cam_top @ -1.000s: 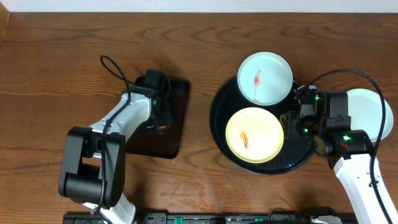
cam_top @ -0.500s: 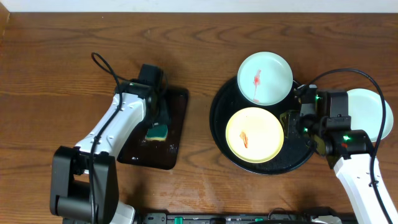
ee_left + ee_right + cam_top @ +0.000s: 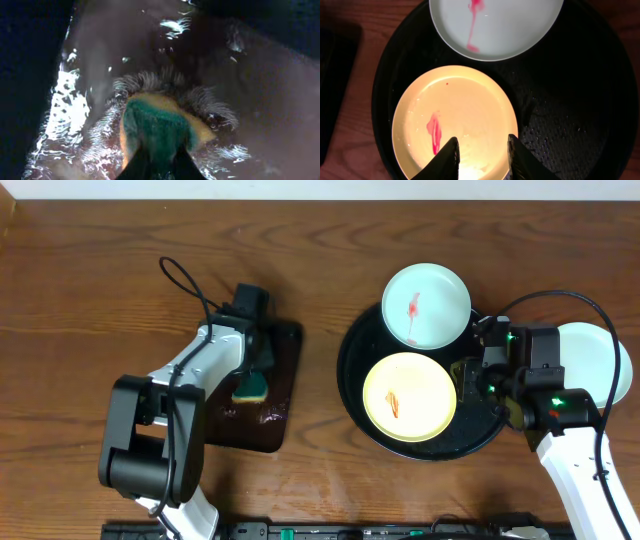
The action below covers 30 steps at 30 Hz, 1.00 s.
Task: Clean dirty plates on tray and stack at the side
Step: 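Grasp the green sponge again with the left gripper, then carry the sponge with the left gripper onto the yellow plate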
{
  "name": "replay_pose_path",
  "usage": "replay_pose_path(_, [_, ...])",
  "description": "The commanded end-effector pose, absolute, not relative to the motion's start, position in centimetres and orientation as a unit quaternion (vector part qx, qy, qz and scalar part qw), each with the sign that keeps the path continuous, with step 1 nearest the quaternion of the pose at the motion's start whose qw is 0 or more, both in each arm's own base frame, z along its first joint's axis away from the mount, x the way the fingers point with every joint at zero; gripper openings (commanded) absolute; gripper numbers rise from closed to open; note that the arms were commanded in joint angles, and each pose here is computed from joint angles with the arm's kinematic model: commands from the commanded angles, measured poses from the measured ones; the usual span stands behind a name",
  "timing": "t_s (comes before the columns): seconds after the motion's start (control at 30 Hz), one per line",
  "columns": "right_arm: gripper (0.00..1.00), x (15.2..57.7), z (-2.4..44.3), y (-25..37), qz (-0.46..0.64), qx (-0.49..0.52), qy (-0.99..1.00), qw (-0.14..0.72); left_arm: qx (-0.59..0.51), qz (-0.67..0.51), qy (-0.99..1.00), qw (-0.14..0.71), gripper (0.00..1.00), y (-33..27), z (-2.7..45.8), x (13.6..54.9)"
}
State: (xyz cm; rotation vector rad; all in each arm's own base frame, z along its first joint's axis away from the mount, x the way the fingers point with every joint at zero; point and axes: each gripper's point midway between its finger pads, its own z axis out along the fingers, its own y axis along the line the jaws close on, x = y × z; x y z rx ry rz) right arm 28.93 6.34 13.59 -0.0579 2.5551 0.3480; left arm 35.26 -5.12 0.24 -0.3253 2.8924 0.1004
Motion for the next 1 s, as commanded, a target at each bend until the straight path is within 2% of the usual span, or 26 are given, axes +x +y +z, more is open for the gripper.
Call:
replay_pose_path(0.0, [0.29,28.9,13.6,6.6,0.133,-0.022,0.952,0.275,-0.105,0.035,0.991,0.078,0.07,-5.2,-1.4,34.2])
replay_pose_path(0.07, [0.29,28.9,13.6,6.6,0.133,-0.022,0.952,0.275,-0.105,0.036,0.991,0.075,0.08,-5.2,-0.2,34.3])
replay_pose_path(0.1, [0.29,28.9,13.6,6.5,0.133,-0.022,0.952,0.275,-0.105,0.034,0.991,0.076,0.17,-5.3,1.1,34.4])
replay_pose_path(0.13, [0.29,28.9,13.6,6.5,0.133,-0.022,0.952,0.275,-0.105,0.031,0.991,0.079,0.41,-5.4,1.9,34.4])
replay_pose_path(0.17, [0.29,28.9,13.7,6.5,0.133,-0.022,0.952,0.275,-0.105,0.027,0.991,0.080,0.52,-5.5,2.6,34.4])
replay_pose_path(0.23, [0.29,28.9,13.6,6.5,0.133,-0.022,0.952,0.275,-0.104,0.005,0.991,0.085,0.68,-6.1,4.3,34.1])
replay_pose_path(0.37, [0.29,28.9,13.6,6.5,0.133,-0.022,0.952,0.275,-0.103,-0.007,0.992,0.068,0.70,-6.4,5.2,32.7])
replay_pose_path(0.43, [0.30,28.9,13.6,6.5,0.133,-0.022,0.952,0.275,-0.102,-0.002,0.993,0.055,0.69,-6.3,4.9,32.0])
replay_pose_path(0.57, [0.30,28.9,13.6,6.5,0.132,-0.022,0.952,0.275,-0.113,0.001,0.993,0.043,0.52,-6.0,3.0,30.8])
replay_pose_path(0.77, [0.30,28.9,13.1,6.0,0.121,-0.007,0.956,0.266,-0.113,-0.003,0.992,0.056,0.37,-5.8,-1.1,29.9])
replay_pose_path(0.8, [0.29,28.9,12.8,6.0,0.121,-0.003,0.958,0.261,-0.113,-0.003,0.992,0.057,0.32,-5.8,-1.5,29.7])
replay_pose_path(0.87, [0.29,28.7,12.3,6.0,0.120,-0.002,0.961,0.250,-0.113,-0.003,0.992,0.054,0.10,-5.7,-1.8,29.5])
replay_pose_path(0.97, [0.28,28.7,11.7,6.0,0.121,0.011,0.964,0.238,-0.113,-0.003,0.992,0.055,0.08,-5.8,-0.9,29.7])
